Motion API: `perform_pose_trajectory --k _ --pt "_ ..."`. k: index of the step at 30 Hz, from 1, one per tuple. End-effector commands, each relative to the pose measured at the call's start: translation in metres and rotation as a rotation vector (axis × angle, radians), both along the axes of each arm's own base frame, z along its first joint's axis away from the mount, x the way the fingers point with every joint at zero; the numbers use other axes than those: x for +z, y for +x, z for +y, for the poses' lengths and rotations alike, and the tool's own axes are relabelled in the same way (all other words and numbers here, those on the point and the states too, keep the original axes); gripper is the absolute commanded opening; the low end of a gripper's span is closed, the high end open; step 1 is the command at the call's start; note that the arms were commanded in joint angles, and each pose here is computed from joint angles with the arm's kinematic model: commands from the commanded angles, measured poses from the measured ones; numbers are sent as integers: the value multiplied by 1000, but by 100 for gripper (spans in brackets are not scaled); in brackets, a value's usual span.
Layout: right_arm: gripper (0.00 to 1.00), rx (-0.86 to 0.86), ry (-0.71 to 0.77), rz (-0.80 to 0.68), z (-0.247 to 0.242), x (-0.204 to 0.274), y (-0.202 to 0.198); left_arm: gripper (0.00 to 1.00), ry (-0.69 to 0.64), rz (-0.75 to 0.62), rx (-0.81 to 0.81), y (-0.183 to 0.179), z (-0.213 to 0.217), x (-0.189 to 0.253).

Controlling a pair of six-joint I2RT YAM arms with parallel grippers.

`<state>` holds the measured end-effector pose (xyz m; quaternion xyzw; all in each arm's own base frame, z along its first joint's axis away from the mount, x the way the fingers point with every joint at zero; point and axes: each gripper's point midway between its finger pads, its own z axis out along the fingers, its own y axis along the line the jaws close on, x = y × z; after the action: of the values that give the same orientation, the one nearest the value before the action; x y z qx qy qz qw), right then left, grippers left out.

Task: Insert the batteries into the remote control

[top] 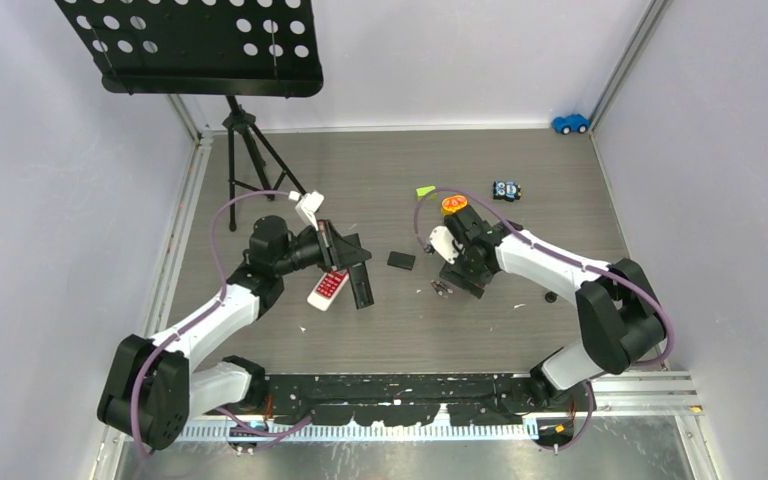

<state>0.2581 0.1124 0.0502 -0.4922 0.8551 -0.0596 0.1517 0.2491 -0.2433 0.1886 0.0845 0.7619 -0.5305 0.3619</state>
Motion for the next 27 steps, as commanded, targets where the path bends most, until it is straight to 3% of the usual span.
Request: perform_pose_trajectory --k 1,13,27 --pt "68 29 -29 -54 -2 -4 14 0 -66 -87 -38 3 -8 29" --pt "66 3 79 -34 8 -20 21 0 -95 -68 -50 8 -11 34" --pt "49 -89 103 -23 -9 -31 32 0 -160 -49 -83 6 -13 45"
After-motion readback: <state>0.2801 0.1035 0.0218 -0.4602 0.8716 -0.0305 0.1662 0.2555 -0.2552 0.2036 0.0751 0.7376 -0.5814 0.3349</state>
